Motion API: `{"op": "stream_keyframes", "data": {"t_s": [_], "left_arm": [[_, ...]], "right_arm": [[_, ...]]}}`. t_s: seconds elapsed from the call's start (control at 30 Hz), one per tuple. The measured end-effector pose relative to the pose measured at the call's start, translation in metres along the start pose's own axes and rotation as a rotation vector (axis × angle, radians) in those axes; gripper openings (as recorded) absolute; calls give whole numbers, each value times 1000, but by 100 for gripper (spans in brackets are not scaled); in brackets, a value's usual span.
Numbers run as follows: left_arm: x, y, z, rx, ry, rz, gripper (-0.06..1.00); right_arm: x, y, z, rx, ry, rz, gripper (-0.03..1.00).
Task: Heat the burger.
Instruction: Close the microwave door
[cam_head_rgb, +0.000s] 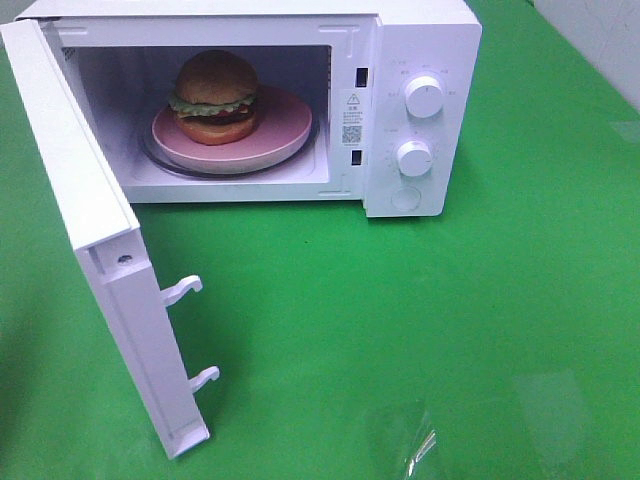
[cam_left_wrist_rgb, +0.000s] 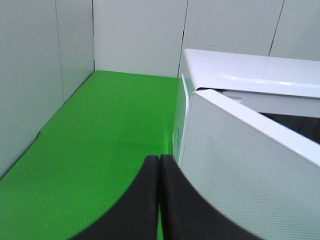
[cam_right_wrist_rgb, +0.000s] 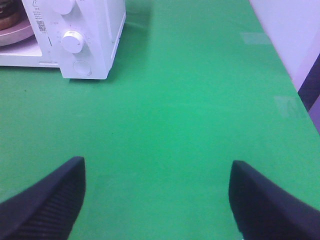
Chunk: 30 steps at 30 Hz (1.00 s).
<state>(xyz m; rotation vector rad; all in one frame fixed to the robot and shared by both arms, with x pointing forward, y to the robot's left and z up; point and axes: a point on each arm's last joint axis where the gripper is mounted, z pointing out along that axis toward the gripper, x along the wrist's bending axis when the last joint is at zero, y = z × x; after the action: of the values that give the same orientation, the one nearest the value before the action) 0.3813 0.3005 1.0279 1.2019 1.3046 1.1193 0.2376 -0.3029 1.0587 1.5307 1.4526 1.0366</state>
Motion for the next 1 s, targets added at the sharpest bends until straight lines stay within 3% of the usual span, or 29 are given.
{"op": "stream_keyframes", "data": {"t_s": [0.27,0.33,0.4,0.5,0.6,0.7,0.83,1.0], "left_arm": [[-2,-17,23,45,-31,42,0],[-5,-21,30,50,-58,48,0],[-11,-30,43,56,-133,49,0],[-13,-32,45,57,-152,47,0],[-20,-40,54,44,-241,51,0],[-23,-44,57,48,-273,52,0],[-31,-55,73,95,-369,48,0],[-33,-61,82,118,-394,38,0]], "right_arm": [[0,0,0,0,0,0,76],[0,0,0,0,0,0,76],[0,0,0,0,0,0,76],[0,0,0,0,0,0,76],[0,0,0,0,0,0,76],[0,0,0,0,0,0,76],[0,0,0,0,0,0,76],[0,0,0,0,0,0,76]]}}
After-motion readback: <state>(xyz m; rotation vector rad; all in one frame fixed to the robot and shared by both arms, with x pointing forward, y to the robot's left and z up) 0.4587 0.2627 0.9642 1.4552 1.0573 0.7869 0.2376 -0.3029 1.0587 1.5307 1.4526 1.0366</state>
